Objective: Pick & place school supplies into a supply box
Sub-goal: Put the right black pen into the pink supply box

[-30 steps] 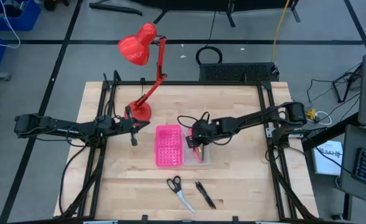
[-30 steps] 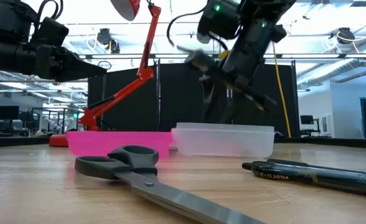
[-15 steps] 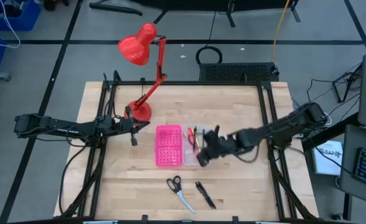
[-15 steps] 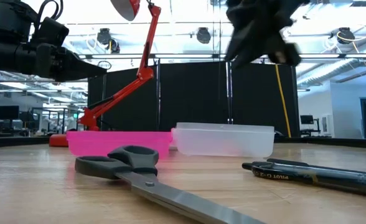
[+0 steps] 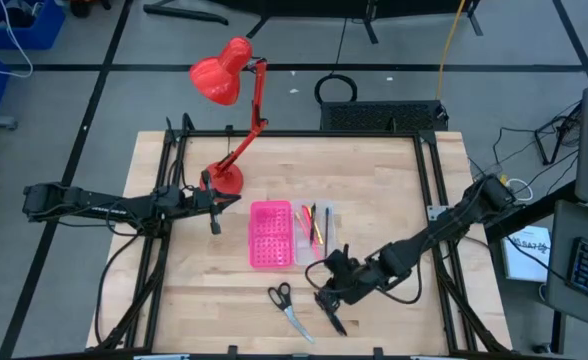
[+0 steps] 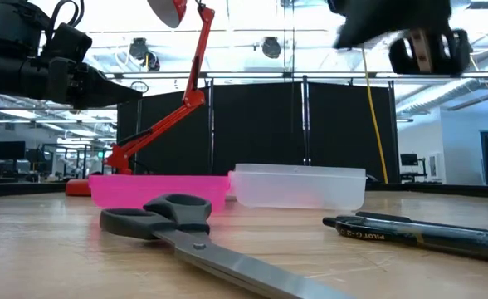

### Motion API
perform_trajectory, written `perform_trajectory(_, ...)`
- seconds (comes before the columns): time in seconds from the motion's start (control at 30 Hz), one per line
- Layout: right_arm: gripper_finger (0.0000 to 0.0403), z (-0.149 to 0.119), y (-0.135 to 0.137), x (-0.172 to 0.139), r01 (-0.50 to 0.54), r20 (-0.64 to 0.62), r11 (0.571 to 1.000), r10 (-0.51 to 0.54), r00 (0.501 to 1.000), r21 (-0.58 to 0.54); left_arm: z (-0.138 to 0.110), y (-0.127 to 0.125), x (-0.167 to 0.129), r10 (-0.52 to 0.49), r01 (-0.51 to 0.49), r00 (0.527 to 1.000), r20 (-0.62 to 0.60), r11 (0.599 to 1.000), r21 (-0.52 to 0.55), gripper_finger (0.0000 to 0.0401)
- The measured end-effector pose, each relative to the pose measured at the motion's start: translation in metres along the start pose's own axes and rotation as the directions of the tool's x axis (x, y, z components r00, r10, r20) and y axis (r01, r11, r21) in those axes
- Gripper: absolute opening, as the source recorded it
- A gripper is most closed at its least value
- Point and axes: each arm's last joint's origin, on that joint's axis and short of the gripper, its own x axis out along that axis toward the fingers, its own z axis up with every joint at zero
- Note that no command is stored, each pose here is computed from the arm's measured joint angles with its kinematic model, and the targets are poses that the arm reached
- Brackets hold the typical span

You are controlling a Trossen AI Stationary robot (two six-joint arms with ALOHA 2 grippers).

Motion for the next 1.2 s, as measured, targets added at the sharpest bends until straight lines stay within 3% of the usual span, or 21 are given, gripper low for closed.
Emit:
perform_trajectory(0.17,0.0000,0.006,0.029,-0.004,-0.011,0.003,1.000,0.011,1.000,0.005,0.000,0.000,0.000,0.000,0.000,1.000,0.000,1.000,0.005,0.0021)
perform_trajectory(0.33,0.0000,0.010,0.061,0.005,0.051,-0.052,0.999,-0.050,0.997,0.003,0.000,0.000,0.000,0.000,0.000,1.000,-0.002,1.000,0.009,0.0021)
perform_trajectory(0.43,0.0000,0.006,0.080,0.020,0.108,-0.124,0.994,-0.109,0.986,-0.011,-0.001,0.000,0.000,-0.001,0.002,1.000,-0.009,1.000,0.010,0.0021)
perform_trajectory(0.53,0.0000,-0.007,0.089,0.030,0.237,-0.200,0.971,-0.239,0.950,-0.035,-0.001,0.000,0.000,-0.001,0.001,1.000,-0.010,1.000,0.010,0.0021)
perform_trajectory(0.63,0.0000,-0.024,0.088,0.035,0.384,-0.227,0.923,-0.380,0.897,-0.027,-0.002,0.000,0.000,-0.003,0.003,1.000,-0.019,1.000,0.012,0.0021)
perform_trajectory(0.7,0.0000,-0.036,0.086,0.039,0.429,-0.227,0.903,-0.425,0.876,-0.034,-0.002,0.000,0.000,-0.004,0.004,1.000,-0.022,1.000,0.013,0.0021)
perform_trajectory(0.9,0.0000,-0.058,0.078,0.054,0.467,-0.228,0.881,-0.471,0.852,-0.078,-0.002,0.000,0.000,-0.004,0.004,1.000,-0.023,1.000,0.003,0.0021)
perform_trajectory(1.2,0.0003,-0.070,0.058,0.071,0.489,-0.198,0.857,-0.514,0.835,-0.161,-0.002,0.000,0.000,-0.004,0.004,1.000,-0.023,1.000,0.005,0.0021)
